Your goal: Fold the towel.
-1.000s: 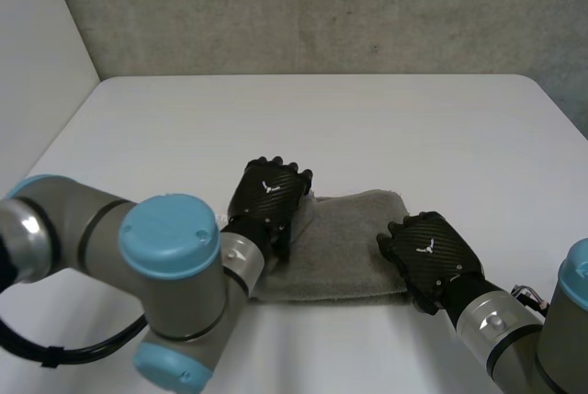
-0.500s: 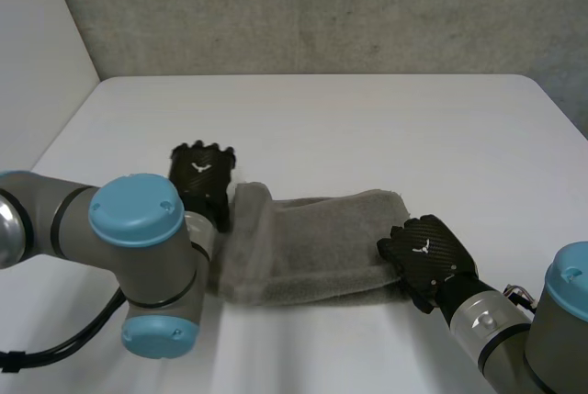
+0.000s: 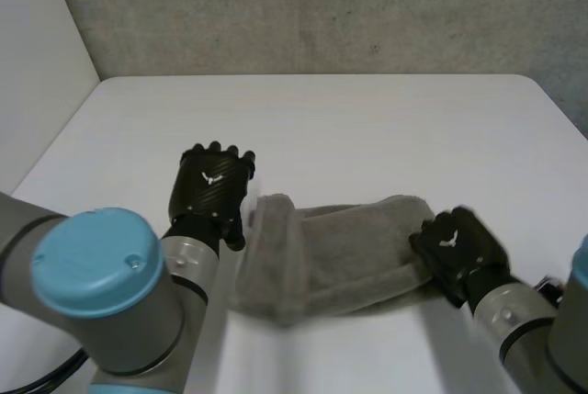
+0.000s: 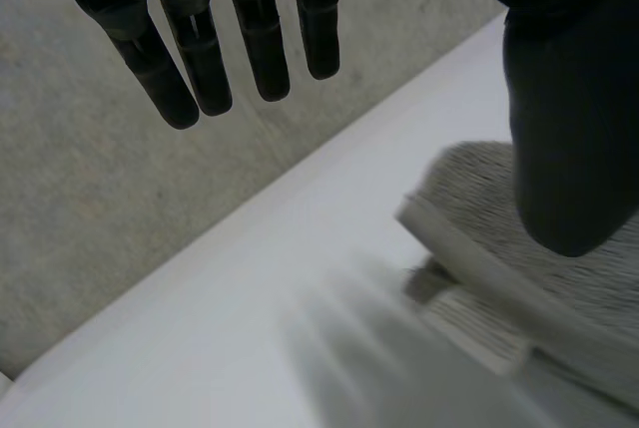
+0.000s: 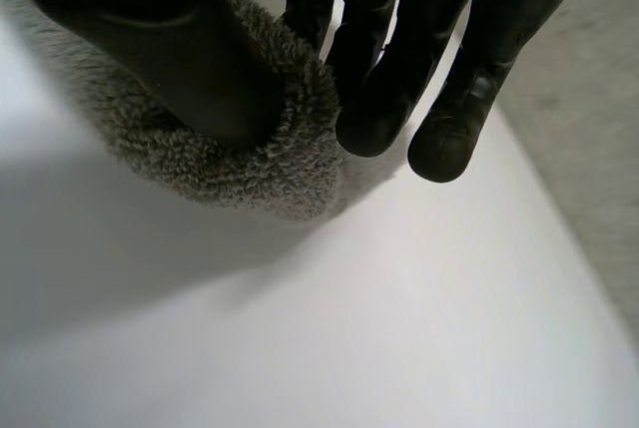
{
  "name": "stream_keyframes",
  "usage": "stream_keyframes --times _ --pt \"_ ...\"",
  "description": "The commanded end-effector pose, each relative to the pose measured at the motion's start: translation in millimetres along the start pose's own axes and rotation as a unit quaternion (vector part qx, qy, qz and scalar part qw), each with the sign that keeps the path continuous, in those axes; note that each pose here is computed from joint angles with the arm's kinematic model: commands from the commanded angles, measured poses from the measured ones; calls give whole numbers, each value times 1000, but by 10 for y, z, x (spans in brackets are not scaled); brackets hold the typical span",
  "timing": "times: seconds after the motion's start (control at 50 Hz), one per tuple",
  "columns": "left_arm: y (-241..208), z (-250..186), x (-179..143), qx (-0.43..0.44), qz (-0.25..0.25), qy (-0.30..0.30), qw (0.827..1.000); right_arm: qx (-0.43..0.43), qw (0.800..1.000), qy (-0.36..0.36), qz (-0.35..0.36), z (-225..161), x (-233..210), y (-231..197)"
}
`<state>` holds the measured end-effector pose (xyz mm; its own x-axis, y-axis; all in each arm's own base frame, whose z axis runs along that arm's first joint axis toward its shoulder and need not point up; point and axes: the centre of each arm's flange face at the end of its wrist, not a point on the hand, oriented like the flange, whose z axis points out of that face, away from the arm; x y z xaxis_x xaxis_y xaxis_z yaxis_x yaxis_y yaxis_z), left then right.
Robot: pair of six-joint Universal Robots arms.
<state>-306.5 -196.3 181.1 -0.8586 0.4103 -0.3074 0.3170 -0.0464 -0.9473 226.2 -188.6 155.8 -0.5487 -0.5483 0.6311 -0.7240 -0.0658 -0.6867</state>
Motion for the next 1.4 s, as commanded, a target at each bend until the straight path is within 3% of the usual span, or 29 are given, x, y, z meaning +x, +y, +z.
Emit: stream_keyframes --times 0.02,0.12,0.24,0.34,0.4,0.54,0.64,0.74,0.8,0.84,0.96,1.06,1.1,1.16,1.3,1.4 --pt "-254 -87 -247 34 -13 -31 999 56 993 75 -69 -96 361 -408" --pt "-355 -20 -597 48 -21 -79 995 124 987 55 -85 -183 236 -800" --pt "-415 46 -850 64 -46 -92 993 219 961 -85 -149 -325 -797 -1228" --pt "-311 62 -937 45 -99 -94 990 237 945 -139 -179 -378 -1261 -1231" --pt "-293 64 -945 43 -106 -95 989 224 942 -164 -189 -369 -1416 -1127" --pt "-243 51 -890 34 -108 -81 990 210 948 -161 -177 -383 -1347 -1045" --pt "-324 52 -856 50 -109 -63 991 232 958 -109 -132 -448 -966 -1207" --pt "-423 13 -726 67 -113 -29 991 233 971 -59 -9 -434 -471 -1303" --pt "-498 -35 -607 79 -124 -8 989 225 973 -48 27 -397 -339 -1298" --pt "-519 -50 -568 82 -133 -1 988 195 977 -37 82 -318 -152 -1200" --pt "-474 -70 -491 71 -185 16 980 116 981 -51 150 -202 -8 -947" --pt "-257 -108 -259 19 -198 53 979 91 975 -72 189 -95 0 -827" --pt "-95 -171 -29 -22 -188 99 977 80 973 -83 201 -37 -31 -770" --pt "65 -159 91 -53 -179 122 975 60 967 -108 222 56 -118 -663" --pt "417 -121 245 -119 -165 133 970 -7 960 -159 231 215 -459 -348" --pt "525 -135 267 -147 -145 137 969 -7 960 -158 231 236 -457 -351"
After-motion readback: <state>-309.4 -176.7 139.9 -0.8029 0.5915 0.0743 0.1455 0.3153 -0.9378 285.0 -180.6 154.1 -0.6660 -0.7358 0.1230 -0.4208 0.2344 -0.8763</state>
